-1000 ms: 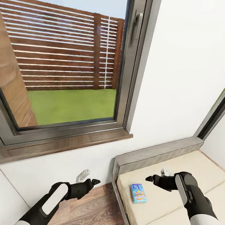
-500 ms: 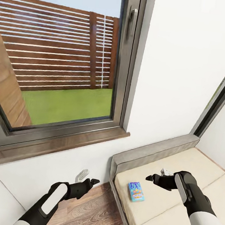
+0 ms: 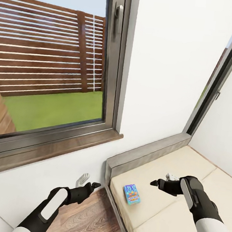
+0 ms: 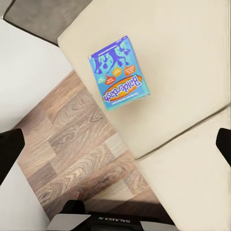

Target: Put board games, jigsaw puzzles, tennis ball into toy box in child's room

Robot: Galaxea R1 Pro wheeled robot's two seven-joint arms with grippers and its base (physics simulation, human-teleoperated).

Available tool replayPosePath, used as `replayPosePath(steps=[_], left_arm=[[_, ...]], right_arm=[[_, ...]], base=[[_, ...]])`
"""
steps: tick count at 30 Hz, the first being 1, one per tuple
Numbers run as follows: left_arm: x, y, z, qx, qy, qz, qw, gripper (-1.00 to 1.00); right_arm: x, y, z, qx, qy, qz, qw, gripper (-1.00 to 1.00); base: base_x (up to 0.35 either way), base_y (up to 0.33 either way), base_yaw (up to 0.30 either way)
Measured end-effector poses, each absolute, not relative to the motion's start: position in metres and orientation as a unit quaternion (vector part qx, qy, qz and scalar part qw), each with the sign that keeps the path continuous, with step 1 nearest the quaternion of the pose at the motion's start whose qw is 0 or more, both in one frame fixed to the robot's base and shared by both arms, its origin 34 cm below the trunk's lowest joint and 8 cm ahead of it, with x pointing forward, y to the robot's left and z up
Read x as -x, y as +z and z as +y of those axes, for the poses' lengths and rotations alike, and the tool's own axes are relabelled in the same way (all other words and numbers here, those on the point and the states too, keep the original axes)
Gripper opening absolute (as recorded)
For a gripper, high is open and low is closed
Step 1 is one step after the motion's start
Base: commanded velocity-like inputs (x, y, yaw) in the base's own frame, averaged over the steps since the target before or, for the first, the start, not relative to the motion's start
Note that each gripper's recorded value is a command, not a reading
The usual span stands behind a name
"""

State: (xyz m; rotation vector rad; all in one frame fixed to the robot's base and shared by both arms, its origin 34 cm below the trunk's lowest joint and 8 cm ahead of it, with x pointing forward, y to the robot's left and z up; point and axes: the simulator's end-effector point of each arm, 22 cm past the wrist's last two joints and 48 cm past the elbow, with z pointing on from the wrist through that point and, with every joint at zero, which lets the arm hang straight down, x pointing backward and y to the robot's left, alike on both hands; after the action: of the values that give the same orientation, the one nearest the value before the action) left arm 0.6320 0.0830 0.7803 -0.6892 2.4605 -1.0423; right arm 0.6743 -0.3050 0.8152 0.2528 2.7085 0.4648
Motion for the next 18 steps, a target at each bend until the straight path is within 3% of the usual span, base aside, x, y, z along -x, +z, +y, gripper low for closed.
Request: replayPosePath(steps=[7, 18], left_arm=[[-0.635, 0.775, 0.084, 0.247, -0.373, 0.873, 0.193, 1.00], [-0.637, 0.762, 0.084, 0.247, -0.374, 0.873, 0.194, 1.00]], right_arm=[[-0.678, 0.812, -0.305, -0.088, 0.165, 0.962, 0.197, 1.00], [-0.680, 0.800, -0.300, -0.080, 0.165, 0.963, 0.199, 1.00]], base=[[0.000, 0.000, -0.114], [0.000, 0.000, -0.010]])
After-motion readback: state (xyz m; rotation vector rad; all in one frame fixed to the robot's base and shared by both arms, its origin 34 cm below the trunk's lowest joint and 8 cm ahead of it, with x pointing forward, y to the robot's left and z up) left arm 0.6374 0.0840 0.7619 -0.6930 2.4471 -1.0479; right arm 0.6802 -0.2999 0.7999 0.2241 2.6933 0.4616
